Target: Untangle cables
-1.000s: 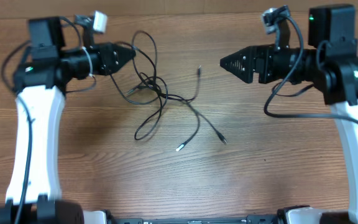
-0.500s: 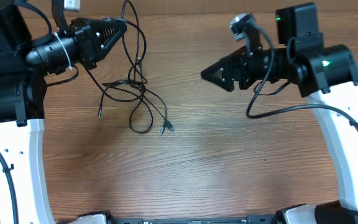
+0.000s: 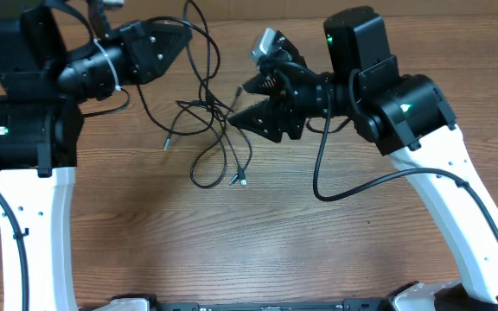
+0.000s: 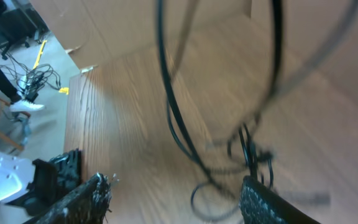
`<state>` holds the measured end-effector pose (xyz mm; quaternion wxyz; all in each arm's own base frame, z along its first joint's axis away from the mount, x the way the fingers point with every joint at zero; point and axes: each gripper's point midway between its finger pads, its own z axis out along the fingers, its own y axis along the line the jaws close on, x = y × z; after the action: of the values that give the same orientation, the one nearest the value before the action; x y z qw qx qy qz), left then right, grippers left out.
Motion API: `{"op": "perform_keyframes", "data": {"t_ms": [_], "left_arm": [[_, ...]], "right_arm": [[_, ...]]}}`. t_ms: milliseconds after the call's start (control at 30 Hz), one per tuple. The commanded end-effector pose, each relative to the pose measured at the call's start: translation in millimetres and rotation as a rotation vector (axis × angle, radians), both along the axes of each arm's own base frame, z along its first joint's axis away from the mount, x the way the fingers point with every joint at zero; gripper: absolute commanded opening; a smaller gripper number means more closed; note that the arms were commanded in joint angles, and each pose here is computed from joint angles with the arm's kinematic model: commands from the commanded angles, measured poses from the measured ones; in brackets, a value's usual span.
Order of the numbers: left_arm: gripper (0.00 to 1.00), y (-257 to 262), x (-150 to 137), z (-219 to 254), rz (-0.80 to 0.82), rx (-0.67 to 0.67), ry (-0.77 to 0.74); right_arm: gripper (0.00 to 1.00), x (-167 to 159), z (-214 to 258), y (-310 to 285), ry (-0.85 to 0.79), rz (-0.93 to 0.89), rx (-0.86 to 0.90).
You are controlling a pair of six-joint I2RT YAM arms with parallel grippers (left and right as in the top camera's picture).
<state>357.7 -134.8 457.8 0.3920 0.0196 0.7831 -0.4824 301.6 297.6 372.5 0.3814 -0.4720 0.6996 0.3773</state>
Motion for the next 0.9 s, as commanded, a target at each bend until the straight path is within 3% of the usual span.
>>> {"op": "perform_keyframes", "data": {"t_ms": [0, 167, 433, 467, 533, 567, 600, 633, 667, 767, 800, 867], "left_arm": [[0.04, -3.9, 0.9, 10.3, 0.08, -0.033, 0.04], [0.04, -9.6, 4.7, 8.3, 0.132, -0.056, 0.087], [0.04, -38.6, -1.7, 28.5, 0.072, -0.123, 0.052], [0.04, -40.9, -2.4, 30.6, 0.066, -0.13, 0.049], [0.04, -42.9, -2.5, 32.0, 0.064, -0.131, 0.042], [0.04, -42.3, -2.0, 31.8, 0.067, -0.127, 0.037], [0.04, -42.4, -2.2, 31.7, 0.064, -0.122, 0.032], [0.08, -41.7, -1.8, 31.4, 0.065, -0.116, 0.026], [0.22, -41.0, -1.4, 31.0, 0.068, -0.113, 0.025], [0.77, -38.5, -0.1, 30.9, 0.075, -0.112, 0.024], [0.88, -36.9, 0.6, 30.8, 0.078, -0.107, 0.018], [0.95, -34.3, 1.6, 30.1, 0.08, -0.093, 0.005]], "right_arm": [[0.67, -1.8, 5.9, 7.3, -0.046, 0.03, 0.017], [0.7, -3.6, 9.1, 14.1, -0.066, 0.047, 0.031], [0.68, 7.3, -9.7, 20.7, -0.018, 0.045, 0.011], [0.6, 9.5, -13.3, 22.0, -0.009, 0.044, 0.008], [0.12, 13.1, -18.8, 23.9, 0.001, 0.044, 0.003], [0.04, 14.4, -21.3, 24.6, 0.006, 0.044, 0.0], [0.04, 14.5, -22.5, 24.7, 0.01, 0.044, -0.002], [0.04, 14.4, -22.9, 24.5, 0.011, 0.043, -0.004], [0.04, 14.3, -22.7, 24.5, 0.011, 0.043, -0.003], [0.04, 19.5, -20.6, 18.1, 0.014, 0.02, 0.0], [0.04, 23.6, -20.5, 13.9, 0.032, -0.005, 0.003], [0.04, 30.5, -19.6, 4.6, 0.065, -0.047, 0.01]]}}
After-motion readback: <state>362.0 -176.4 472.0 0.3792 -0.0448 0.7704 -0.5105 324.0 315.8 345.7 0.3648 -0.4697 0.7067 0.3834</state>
